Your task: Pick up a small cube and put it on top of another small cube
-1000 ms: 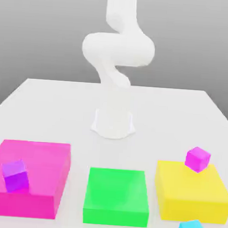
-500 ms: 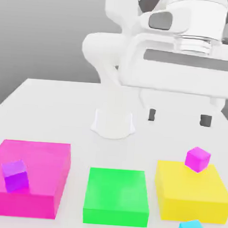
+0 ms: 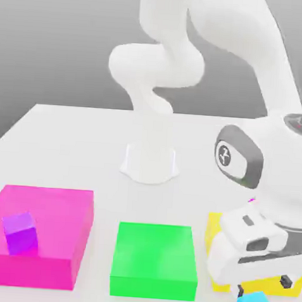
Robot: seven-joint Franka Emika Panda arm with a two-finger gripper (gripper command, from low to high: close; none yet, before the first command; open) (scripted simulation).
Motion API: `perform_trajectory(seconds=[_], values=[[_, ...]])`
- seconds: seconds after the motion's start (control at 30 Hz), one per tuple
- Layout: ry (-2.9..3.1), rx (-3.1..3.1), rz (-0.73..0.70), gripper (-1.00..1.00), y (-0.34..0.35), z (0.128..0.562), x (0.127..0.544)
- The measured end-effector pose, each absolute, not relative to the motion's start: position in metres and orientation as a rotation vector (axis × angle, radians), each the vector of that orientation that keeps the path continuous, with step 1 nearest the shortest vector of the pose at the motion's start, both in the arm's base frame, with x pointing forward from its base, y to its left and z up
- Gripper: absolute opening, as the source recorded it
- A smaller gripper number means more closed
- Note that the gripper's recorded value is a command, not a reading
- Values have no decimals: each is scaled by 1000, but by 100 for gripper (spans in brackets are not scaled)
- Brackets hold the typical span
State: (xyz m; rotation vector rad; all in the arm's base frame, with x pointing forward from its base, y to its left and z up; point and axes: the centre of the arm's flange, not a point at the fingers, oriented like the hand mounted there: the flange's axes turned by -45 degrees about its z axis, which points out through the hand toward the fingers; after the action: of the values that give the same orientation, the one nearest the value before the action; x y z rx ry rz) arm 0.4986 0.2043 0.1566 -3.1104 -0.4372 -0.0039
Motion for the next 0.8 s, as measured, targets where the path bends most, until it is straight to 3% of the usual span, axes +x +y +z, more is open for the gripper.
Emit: perform_trajectory(seconds=[0.03, 0.07, 0.27, 0.43, 0.63, 0.8], values=[[-438, -3110, -2, 0, 204, 141, 498], [-440, -3110, -1, -100, 205, 133, 497], [-440, -3110, -2, -100, 205, 128, 497], [-424, -3114, -1, -100, 201, 184, 498], [204, -3184, 7, -100, 53, 235, 519], [795, -3084, 7, -100, -78, 276, 494]])
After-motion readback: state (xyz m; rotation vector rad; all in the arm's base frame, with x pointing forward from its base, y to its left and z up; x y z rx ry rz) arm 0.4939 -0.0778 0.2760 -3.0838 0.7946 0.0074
